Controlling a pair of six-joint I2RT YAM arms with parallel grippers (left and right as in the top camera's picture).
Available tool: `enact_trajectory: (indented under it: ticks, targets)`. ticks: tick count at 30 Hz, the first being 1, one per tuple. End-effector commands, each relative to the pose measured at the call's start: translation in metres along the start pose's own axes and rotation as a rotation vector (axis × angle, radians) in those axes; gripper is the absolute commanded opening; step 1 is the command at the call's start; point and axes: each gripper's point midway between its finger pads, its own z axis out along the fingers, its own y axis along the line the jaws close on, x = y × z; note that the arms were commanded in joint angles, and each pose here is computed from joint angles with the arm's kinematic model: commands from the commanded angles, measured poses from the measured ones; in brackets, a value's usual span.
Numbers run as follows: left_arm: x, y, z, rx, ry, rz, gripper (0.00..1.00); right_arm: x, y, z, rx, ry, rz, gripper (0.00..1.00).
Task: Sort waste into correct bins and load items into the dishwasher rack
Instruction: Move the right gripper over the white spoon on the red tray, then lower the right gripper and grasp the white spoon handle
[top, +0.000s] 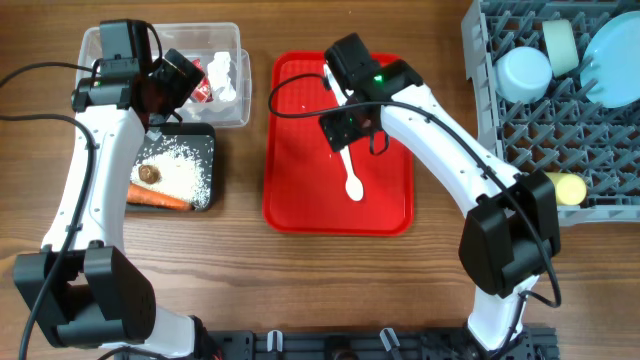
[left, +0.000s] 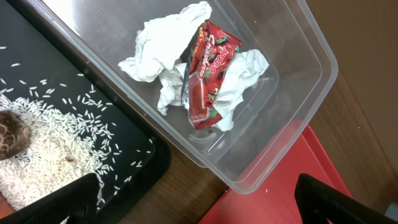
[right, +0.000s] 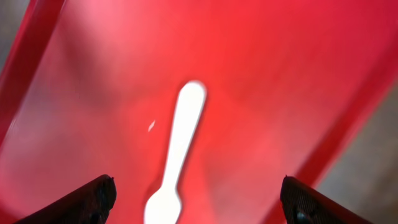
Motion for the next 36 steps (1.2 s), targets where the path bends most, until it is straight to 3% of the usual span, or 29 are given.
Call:
enact_trajectory:
  ticks: [1,12,16,22,36]
  targets:
    - [-0.004,-0.004,-0.006,0.02,-0.011,-0.015,1.0,0.027,0.015,0.017,-0.091,0.096,0.026,0.87]
    - [-0.004,-0.004,-0.006,0.02,-0.011,-0.015,1.0,0.073,0.015,0.062,-0.098,0.175,-0.103,0.74]
    - [-0.004,-0.004,-0.006,0.02,-0.011,-0.015,1.0,0.077,0.015,0.071,-0.105,0.164,-0.141,0.54]
    - [-0.004,-0.004,-0.006,0.02,-0.011,-0.015,1.0,0.071,0.02,0.072,-0.137,0.131,-0.18,0.38]
    - [-0.004,-0.004,-0.006,0.02,-0.011,-0.015,1.0,0.104,0.034,0.076,-0.233,0.228,-0.181,0.35]
